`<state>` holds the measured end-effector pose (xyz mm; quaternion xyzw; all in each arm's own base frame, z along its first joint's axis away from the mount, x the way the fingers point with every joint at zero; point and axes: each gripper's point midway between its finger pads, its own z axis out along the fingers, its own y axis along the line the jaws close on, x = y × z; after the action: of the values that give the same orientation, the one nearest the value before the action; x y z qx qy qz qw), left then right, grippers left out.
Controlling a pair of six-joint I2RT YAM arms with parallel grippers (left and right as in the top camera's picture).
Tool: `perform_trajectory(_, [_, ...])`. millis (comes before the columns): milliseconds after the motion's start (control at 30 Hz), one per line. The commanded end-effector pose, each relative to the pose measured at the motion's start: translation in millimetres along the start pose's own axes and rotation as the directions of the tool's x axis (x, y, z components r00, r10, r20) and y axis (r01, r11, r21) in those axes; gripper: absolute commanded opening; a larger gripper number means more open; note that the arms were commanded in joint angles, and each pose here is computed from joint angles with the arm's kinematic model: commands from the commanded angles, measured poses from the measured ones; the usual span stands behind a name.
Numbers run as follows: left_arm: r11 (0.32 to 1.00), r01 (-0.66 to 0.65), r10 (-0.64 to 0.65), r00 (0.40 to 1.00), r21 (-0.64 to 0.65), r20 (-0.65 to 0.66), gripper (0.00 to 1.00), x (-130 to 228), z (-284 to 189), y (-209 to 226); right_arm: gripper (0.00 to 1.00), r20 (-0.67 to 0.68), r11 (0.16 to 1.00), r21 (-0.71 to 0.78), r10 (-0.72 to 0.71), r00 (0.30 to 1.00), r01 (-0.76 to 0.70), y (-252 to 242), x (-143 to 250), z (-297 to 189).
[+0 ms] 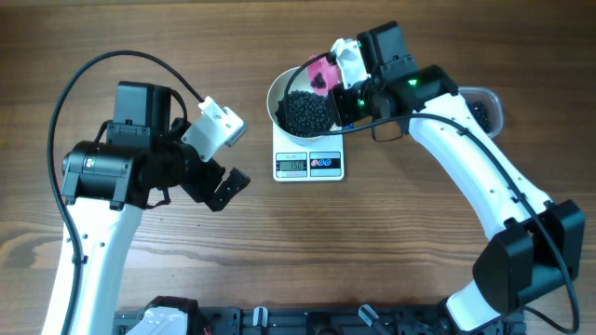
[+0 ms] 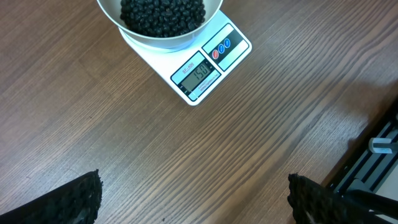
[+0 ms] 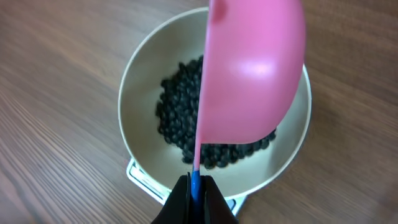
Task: Scoop item into bowl and weigh 150g on scale
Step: 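Hold the scoop over the bowl, shaking small amounts of beans in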
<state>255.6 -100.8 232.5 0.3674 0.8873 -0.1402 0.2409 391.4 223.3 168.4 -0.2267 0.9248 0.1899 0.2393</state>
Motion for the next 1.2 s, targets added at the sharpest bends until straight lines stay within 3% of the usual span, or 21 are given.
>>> perform_trajectory(0, [1.0, -0.016, 0.016, 1.0, -0.004, 0.004, 1.0, 0.8, -1.7, 0.1, 0.04, 0.026, 1.0, 0.015, -0.018, 0.999, 0.018, 1.8, -10.2, 3.7])
perform_trajectory(333, [1.0, -0.016, 0.016, 1.0, -0.004, 0.004, 1.0, 0.8, -1.7, 0.1, 0.04, -0.017, 0.996, 0.019, -0.087, 0.996, 0.088, -0.4, 0.1, 8.1])
perform_trajectory(367, [1.0, -0.017, 0.017, 1.0, -0.004, 0.004, 1.0, 0.8, -1.7, 0.1, 0.04, 0.019, 1.0, -0.012, 0.003, 1.0, -0.003, 6.0, -8.3, 5.3])
perform_trajectory(433, [1.0, -0.016, 0.016, 1.0, -0.004, 0.004, 1.0, 0.8, -1.7, 0.1, 0.04, -0.037, 0.994, -0.015, -0.113, 0.993, 0.113, 5.0, 5.5, 11.0])
perform_trajectory(500, [1.0, -0.016, 0.016, 1.0, -0.004, 0.004, 1.0, 0.8, -1.7, 0.1, 0.04, -0.002, 1.0, -0.026, 0.001, 1.0, -0.001, 6.6, -3.3, 8.9])
perform_trajectory(533, [1.0, -0.017, 0.017, 1.0, -0.004, 0.004, 1.0, 0.8, -1.7, 0.1, 0.04, -0.026, 0.998, 0.003, -0.07, 0.997, 0.071, 1.3, 2.8, 9.1])
perform_trajectory(567, [1.0, -0.017, 0.017, 1.0, -0.004, 0.004, 1.0, 0.8, -1.7, 0.1, 0.04, -0.025, 1.0, 0.0, -0.006, 1.0, 0.006, 3.3, 2.4, 9.4])
perform_trajectory(633, [1.0, -0.017, 0.017, 1.0, -0.004, 0.004, 1.0, 0.8, -1.7, 0.1, 0.04, -0.064, 0.992, -0.012, -0.129, 0.99, 0.128, 6.6, 12.4, 9.2])
perform_trajectory(700, [1.0, -0.016, 0.016, 1.0, -0.004, 0.005, 1.0, 0.8, -1.8, 0.0, 0.04, -0.021, 0.999, 0.006, -0.042, 0.999, 0.042, 4.9, 1.5, 9.6])
perform_trajectory(733, [1.0, -0.017, 0.017, 1.0, -0.004, 0.004, 1.0, 0.8, -1.7, 0.1, 0.04, -0.02, 0.997, 0.032, -0.074, 0.997, 0.075, 0.3, 0.8, 9.0])
perform_trajectory(767, [1.0, -0.016, 0.016, 1.0, -0.004, 0.004, 1.0, 0.8, -1.7, 0.1, 0.04, -0.01, 1.0, -0.019, -0.003, 1.0, 0.003, 9.4, -1.1, 9.4])
perform_trajectory(833, [1.0, -0.017, 0.017, 1.0, -0.004, 0.004, 1.0, 0.8, -1.7, 0.1, 0.04, -0.057, 0.995, 0.023, -0.1, 0.993, 0.102, 1.7, 9.5, 11.2])
perform_trajectory(867, [1.0, -0.017, 0.017, 1.0, -0.004, 0.004, 1.0, 0.8, -1.7, 0.1, 0.04, -0.048, 0.999, 0.019, -0.04, 0.998, 0.041, 2.8, 7.6, 12.7])
perform_trajectory(900, [1.0, -0.016, 0.016, 1.0, -0.004, 0.004, 1.0, 0.8, -1.7, 0.0, 0.04, -0.066, 0.993, 0.045, -0.107, 0.992, 0.11, -2.4, 11.1, 12.5])
perform_trajectory(933, [1.0, -0.017, 0.017, 1.0, -0.004, 0.005, 1.0, 0.8, -1.8, 0.0, 0.04, -0.046, 1.0, -0.029, 0.006, 0.999, -0.007, 11.7, 7.1, 15.0])
perform_trajectory(967, [1.0, -0.016, 0.016, 1.0, -0.004, 0.004, 1.0, 0.8, -1.7, 0.1, 0.04, -0.069, 0.99, -0.05, -0.138, 0.988, 0.134, 15.0, 14.1, 16.5])
perform_trajectory(1000, [1.0, -0.016, 0.016, 1.0, -0.004, 0.004, 1.0, 0.8, -1.7, 0.1, 0.04, -0.045, 0.999, 0.026, -0.039, 0.998, 0.04, 3.3, 6.7, 16.5])
perform_trajectory(1067, [1.0, -0.017, 0.017, 1.0, -0.004, 0.004, 1.0, 0.8, -1.7, 0.1, 0.04, -0.047, 0.994, 0.03, -0.101, 0.994, 0.102, 2.2, 6.7, 16.3])
perform_trajectory(1100, [1.0, -0.017, 0.017, 1.0, -0.004, 0.004, 1.0, 0.8, -1.7, 0.1, 0.04, -0.038, 1.0, -0.007, -0.013, 0.999, 0.012, 9.2, 5.2, 16.9])
perform_trajectory(1133, [1.0, -0.017, 0.017, 1.0, -0.004, 0.004, 1.0, 0.8, -1.7, 0.1, 0.04, -0.065, 0.994, -0.072, -0.092, 0.994, 0.087, 20.8, 13.0, 19.9])
perform_trajectory(1167, [1.0, -0.016, 0.016, 1.0, -0.004, 0.004, 1.0, 0.8, -1.7, 0.1, 0.04, -0.082, 0.992, 0.02, -0.123, 0.989, 0.125, 4.2, 15.2, 19.8])
